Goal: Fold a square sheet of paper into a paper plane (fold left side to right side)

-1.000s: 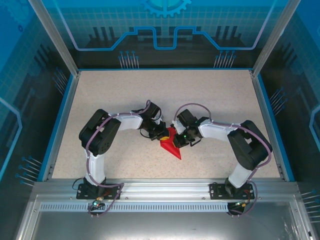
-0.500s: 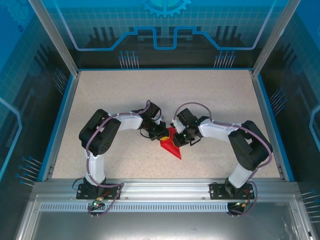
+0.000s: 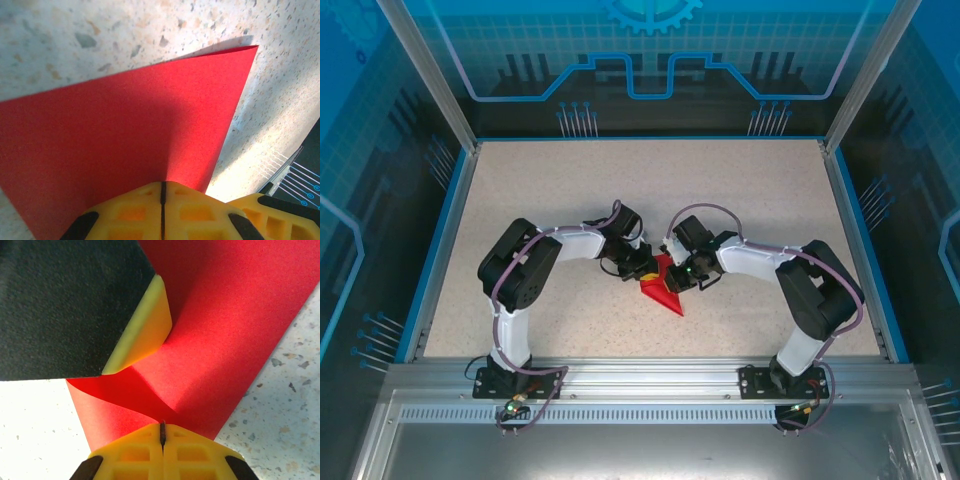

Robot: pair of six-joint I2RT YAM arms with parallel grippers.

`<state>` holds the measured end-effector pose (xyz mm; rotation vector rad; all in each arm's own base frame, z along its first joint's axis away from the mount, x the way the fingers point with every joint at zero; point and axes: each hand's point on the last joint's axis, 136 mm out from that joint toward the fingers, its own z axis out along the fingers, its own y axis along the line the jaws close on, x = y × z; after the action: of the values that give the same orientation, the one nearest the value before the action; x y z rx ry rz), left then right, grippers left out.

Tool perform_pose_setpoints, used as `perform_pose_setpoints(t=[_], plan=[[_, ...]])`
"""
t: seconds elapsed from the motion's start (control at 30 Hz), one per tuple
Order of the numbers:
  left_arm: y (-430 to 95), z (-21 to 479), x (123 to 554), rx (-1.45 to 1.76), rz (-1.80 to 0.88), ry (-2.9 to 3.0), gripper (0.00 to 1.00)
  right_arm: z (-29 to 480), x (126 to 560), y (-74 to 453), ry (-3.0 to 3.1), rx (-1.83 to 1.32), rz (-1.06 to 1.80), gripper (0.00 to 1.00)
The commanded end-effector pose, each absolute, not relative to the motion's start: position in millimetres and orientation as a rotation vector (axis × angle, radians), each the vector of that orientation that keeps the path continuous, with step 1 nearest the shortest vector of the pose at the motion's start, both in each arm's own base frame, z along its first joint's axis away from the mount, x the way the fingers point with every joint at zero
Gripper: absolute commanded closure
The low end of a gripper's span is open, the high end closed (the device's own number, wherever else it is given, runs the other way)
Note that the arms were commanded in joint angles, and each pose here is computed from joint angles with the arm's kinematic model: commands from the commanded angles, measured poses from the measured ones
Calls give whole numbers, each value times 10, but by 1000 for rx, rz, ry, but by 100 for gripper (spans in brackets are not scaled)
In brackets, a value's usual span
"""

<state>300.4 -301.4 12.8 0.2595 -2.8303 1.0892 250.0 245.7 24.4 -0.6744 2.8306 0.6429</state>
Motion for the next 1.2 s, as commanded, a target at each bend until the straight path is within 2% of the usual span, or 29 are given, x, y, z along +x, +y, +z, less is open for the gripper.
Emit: perform_pose_setpoints(t=[0.0, 0.43, 0.87, 1.03, 1.17], plan=[[-2833, -206, 2740, 303, 889, -2820, 92, 170, 2483, 2389, 2872, -643, 635, 100], [-2828, -193, 2742, 305, 891, -2822, 92, 24, 2487, 2342, 2913, -629, 588, 100], [-2716, 305, 2969, 247, 913, -2936, 72, -54, 2375, 2275, 2957, -652, 562, 100], [-2539, 478, 3031, 268, 911, -2987, 71, -90, 2347, 2262, 2974, -649, 549, 100], [-2511, 598, 2911, 252, 944, -2989, 73, -89, 2346, 2258, 2976, -651, 545, 100]])
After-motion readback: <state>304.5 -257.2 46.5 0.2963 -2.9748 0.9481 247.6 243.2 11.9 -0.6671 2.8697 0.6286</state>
